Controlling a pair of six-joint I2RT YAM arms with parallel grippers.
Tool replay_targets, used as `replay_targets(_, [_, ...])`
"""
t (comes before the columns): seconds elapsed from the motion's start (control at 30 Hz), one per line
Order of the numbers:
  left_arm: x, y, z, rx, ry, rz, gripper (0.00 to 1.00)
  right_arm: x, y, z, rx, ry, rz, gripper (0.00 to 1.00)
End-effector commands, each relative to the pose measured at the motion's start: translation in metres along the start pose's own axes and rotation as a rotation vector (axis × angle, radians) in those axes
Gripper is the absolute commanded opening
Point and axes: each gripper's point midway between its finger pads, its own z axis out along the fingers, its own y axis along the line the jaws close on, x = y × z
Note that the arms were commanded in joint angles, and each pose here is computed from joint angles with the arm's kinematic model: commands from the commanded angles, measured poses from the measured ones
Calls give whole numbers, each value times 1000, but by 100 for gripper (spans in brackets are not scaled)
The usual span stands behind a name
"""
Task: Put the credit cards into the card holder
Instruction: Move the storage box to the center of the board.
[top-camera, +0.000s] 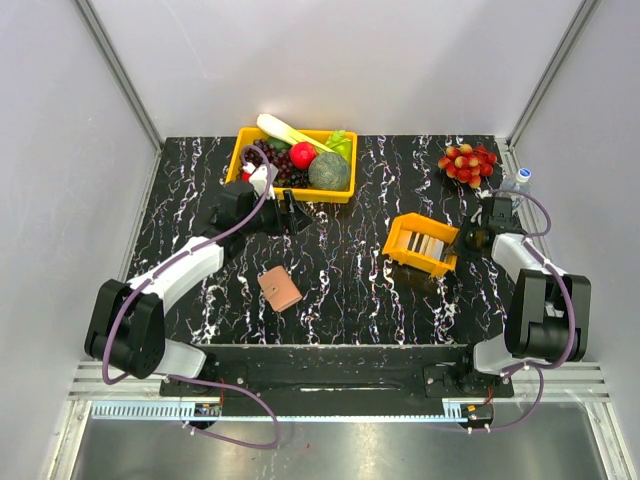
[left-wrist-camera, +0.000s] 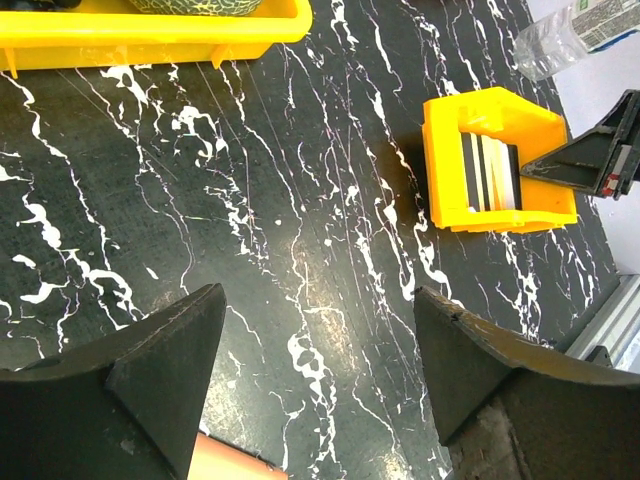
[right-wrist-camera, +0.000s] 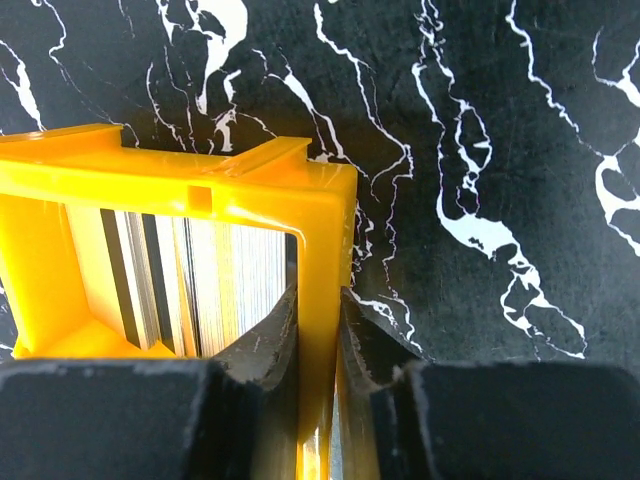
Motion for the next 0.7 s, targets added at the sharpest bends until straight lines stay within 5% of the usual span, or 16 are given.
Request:
replay_targets(0.0, [-9,1,-10,-17,-45,42,80,-49,40,-14,-154,-125,-143,22])
replay_targets(0.4, [4,16,-22,-104,-17,51,81,-36,79,16,-55,-5,-569,16])
replay_targets(0.67, [29,28,-34,-149,12,4,82,-39,96,16,-177,71,-811,21])
